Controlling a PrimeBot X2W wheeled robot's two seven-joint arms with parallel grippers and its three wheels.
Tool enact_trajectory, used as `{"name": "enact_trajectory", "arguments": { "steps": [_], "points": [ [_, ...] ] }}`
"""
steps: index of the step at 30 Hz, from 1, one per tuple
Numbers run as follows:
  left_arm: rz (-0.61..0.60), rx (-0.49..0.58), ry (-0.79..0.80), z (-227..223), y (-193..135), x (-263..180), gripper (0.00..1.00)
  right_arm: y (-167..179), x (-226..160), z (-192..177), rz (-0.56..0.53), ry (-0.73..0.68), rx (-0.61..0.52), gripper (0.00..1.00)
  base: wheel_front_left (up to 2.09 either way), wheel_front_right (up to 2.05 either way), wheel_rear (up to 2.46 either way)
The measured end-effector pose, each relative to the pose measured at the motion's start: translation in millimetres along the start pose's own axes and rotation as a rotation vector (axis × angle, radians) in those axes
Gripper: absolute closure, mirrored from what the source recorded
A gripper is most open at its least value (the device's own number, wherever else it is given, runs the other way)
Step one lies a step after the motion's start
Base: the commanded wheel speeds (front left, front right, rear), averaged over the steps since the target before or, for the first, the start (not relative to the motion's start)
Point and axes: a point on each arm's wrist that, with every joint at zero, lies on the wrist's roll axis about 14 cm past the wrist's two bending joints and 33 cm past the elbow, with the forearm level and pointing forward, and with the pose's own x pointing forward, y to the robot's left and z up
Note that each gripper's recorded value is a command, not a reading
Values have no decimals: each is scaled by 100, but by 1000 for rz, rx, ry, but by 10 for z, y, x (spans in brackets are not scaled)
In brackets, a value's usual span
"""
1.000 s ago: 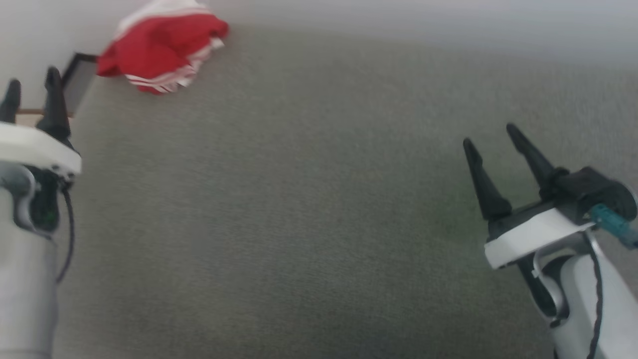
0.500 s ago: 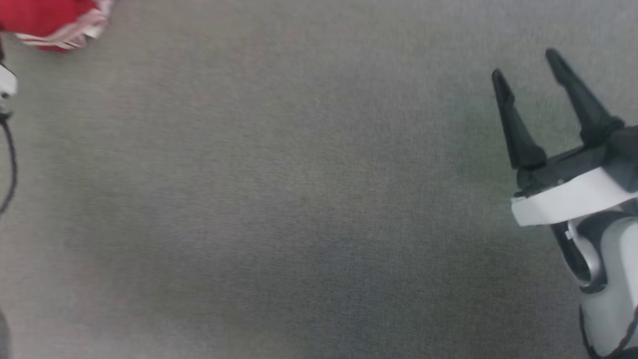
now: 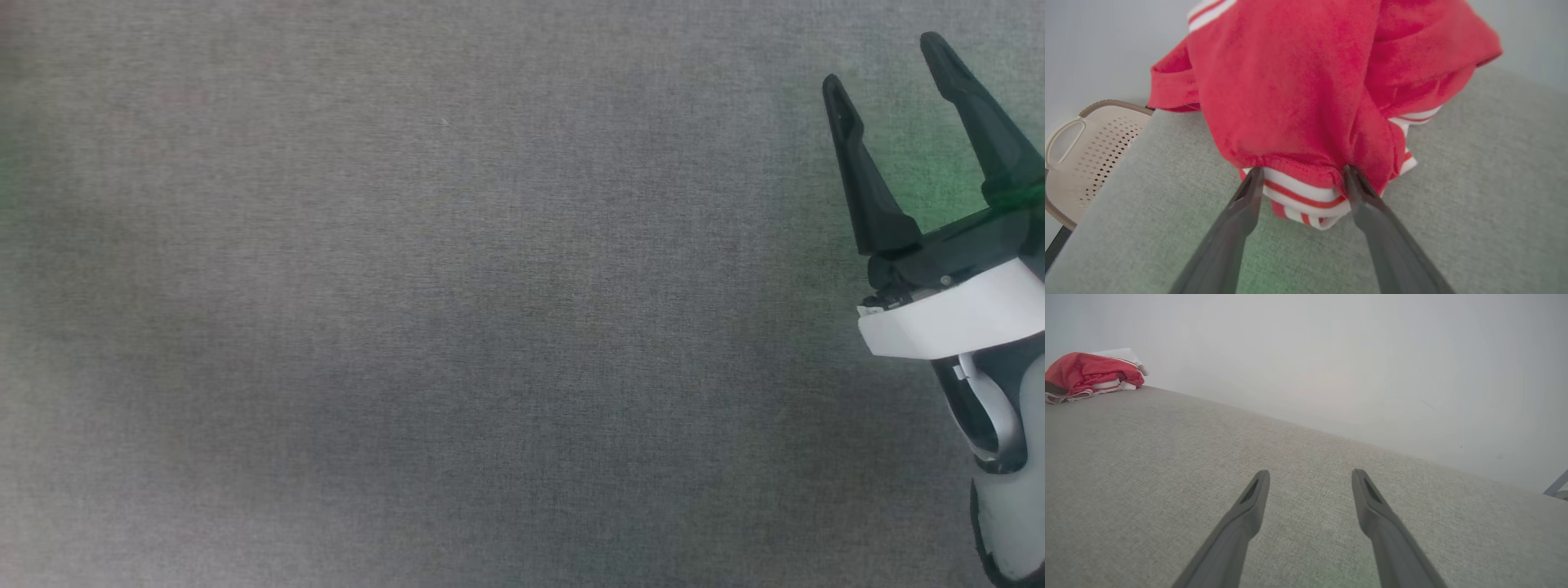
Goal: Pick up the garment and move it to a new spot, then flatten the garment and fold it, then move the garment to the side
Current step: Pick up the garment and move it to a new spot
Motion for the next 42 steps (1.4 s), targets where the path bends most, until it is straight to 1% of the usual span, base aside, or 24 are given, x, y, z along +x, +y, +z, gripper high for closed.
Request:
{"name": "enact_trajectory", "arguments": {
  "steps": [5,7,8,9,10,11,12,20,28,35,39,42],
  "points": [
    [15,22,108,-191,-42,62,0,-34,-19,-24,-7,10,-5,0,0,0,0],
    [26,3,126,-210,-31,61,0,-23,-16,-25,-3,15,-6,0,0,0,0],
    [26,12,135,-223,-35,61,0,-16,-16,-26,-2,16,-5,0,0,0,0],
    [27,5,137,-223,-37,61,4,-7,-14,-21,1,16,-5,0,0,0,0],
    [30,-17,136,-225,-37,60,50,0,-12,-21,3,17,-5,0,0,0,0],
    [26,-13,138,-231,-50,60,65,3,-11,-19,4,17,-5,0,0,0,0],
    [24,-10,136,-229,-60,61,100,5,-10,-18,5,17,-6,0,0,0,0],
    [4,-11,49,-17,-79,17,100,32,5,31,8,6,-4,0,0,0,0],
    [-39,14,-143,666,-86,-253,100,100,-19,218,9,-43,7,0,0,0,0],
    [-80,75,-371,1428,-83,-727,100,206,-95,453,10,-101,26,0,0,0,0],
    [-99,116,-528,1905,-70,-1109,100,262,-164,605,8,-137,33,0,0,0,0],
    [-113,142,-615,2186,-61,-1405,100,298,-225,728,3,-168,40,0,0,0,0]
  ]
}}
